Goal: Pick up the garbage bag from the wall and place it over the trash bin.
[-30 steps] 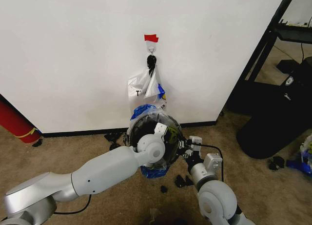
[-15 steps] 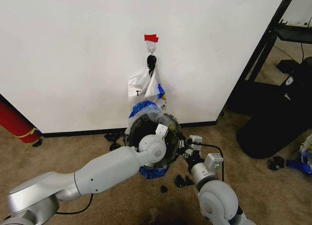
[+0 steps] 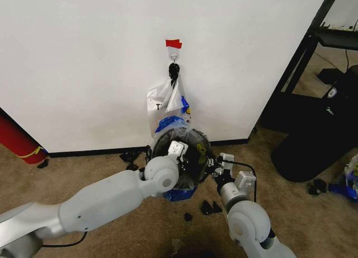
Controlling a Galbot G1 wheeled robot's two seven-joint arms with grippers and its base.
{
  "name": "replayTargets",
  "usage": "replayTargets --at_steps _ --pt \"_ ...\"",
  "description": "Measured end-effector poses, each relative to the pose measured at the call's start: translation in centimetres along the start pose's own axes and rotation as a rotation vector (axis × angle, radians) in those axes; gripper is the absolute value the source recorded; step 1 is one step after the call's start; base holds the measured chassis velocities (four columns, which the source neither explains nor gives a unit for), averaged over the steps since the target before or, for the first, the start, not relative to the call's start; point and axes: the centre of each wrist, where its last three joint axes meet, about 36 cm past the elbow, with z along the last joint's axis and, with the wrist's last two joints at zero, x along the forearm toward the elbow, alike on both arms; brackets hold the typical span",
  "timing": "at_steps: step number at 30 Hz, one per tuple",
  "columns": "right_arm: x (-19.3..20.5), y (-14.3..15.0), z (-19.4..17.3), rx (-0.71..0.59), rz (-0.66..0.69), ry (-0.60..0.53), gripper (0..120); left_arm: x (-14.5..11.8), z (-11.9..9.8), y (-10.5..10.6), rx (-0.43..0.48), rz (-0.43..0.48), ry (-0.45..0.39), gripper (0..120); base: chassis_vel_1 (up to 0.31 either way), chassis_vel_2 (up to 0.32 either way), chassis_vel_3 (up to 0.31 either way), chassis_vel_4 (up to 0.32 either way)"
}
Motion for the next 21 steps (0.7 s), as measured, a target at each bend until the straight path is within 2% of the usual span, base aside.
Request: replayTargets --at_steps 5,10,13,21 --pt "-0.3 -0.1 -0.1 0.004 0.000 -0.001 1 -0.3 -0.7 -0.1 0.068 -0.019 -0.069 0 0.000 0.000 0.000 0.000" --pt "-0.4 0.1 0.0 0.004 -0.001 0.000 1 -0.2 -1.3 -0.8 0.098 -0.012 -0.104 0 0.000 0.000 0.000 0.000" --pt "-0.4 0.2 0.1 0.003 -0.001 0.002 1 -0.5 -1.3 -1.1 0.100 -0.011 -0.106 0 0.000 0.000 0.000 0.000" --pt "0.1 0.6 0.5 -0.001 -0.010 0.005 1 -3.8 -1.0 -2.7 0.092 -0.047 -0.093 0 0.000 0.000 0.000 0.000"
